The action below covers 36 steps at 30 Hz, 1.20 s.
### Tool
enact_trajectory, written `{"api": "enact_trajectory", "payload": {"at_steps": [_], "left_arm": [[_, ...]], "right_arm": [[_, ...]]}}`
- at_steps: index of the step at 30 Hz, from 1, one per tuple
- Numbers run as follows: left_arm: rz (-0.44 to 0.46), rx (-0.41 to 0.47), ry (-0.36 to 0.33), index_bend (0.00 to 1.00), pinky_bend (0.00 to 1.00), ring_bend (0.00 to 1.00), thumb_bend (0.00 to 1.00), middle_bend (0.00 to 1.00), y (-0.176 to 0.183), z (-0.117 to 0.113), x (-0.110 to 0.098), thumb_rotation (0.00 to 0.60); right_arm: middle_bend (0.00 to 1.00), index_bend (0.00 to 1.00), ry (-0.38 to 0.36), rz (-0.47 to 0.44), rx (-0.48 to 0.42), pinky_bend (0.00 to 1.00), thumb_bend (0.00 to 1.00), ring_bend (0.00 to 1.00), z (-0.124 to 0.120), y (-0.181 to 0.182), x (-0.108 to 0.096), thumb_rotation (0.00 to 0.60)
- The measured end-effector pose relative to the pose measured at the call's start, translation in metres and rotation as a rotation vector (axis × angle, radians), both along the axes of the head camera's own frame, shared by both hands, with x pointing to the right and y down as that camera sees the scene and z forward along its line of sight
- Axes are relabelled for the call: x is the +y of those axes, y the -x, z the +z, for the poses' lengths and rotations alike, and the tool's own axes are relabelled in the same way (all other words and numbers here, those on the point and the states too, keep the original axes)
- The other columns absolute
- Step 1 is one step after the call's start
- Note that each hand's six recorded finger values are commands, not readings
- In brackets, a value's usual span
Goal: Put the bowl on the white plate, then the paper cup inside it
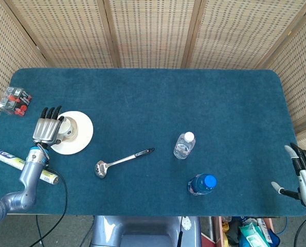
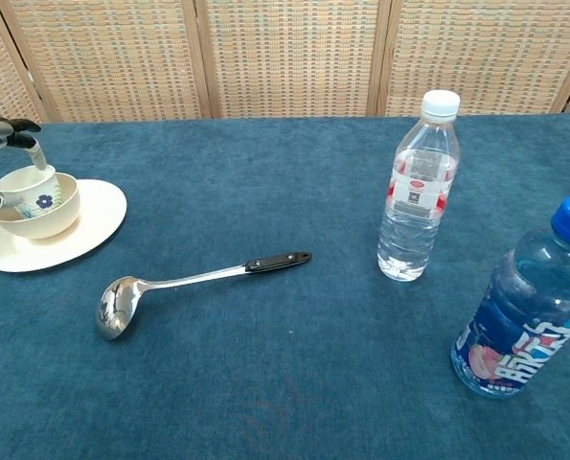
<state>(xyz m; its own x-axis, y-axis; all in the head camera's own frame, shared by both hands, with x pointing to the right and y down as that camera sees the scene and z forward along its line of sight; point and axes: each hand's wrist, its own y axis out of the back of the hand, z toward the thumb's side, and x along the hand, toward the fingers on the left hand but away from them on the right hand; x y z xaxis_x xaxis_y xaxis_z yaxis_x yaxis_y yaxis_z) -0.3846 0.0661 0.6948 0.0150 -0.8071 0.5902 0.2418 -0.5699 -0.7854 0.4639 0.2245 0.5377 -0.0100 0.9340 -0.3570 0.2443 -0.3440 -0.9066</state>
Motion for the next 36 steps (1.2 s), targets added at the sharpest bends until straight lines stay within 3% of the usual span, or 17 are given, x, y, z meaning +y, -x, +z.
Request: {"api": "enact_trajectory", "payload": {"at_steps": [8,15,19,25,29,36], "left_arm": [[-0.028,0.119,-0.039,0.18,0.0,0.0,0.25,0.0,-0.006,-0.028,-0.002,0.6],[-0.011,0.28,-0.108,0.05,0.0,0.0,0.21,0.0,-0.015,-0.079,0.01,0.6],[0.027,0.332,-0.158,0.01,0.0,0.0,0.2,0.0,-0.016,-0.111,0.031,0.6],[0.071,0.336,-0.24,0.0,0.0,0.0,0.19,0.0,-0.008,-0.142,0.075,0.6],[0.058,0.321,-0.24,0.0,0.0,0.0,0.19,0.0,0.004,-0.149,0.116,0.6],[0.052,0.303,-0.24,0.0,0.0,0.0,0.19,0.0,0.011,-0.143,0.158,0.6]], "right_arm": [[0.0,0.01,-0.002,-0.001,-0.002,0.0,0.14,0.0,-0.001,0.0,0.0,0.6],[0.0,0.01,-0.015,0.003,-0.002,0.0,0.14,0.0,-0.003,-0.001,0.0,0.6],[0.0,0.01,-0.018,0.001,0.001,0.0,0.14,0.0,-0.004,0.0,0.0,0.6],[0.0,0.01,-0.039,-0.003,0.006,0.0,0.14,0.0,-0.006,0.001,0.0,0.6],[0.0,0.01,-0.048,-0.009,0.013,0.0,0.14,0.0,-0.007,0.003,0.0,0.6],[0.0,0.01,-0.074,-0.019,0.022,0.0,0.14,0.0,-0.008,0.006,0.0,0.6]]}}
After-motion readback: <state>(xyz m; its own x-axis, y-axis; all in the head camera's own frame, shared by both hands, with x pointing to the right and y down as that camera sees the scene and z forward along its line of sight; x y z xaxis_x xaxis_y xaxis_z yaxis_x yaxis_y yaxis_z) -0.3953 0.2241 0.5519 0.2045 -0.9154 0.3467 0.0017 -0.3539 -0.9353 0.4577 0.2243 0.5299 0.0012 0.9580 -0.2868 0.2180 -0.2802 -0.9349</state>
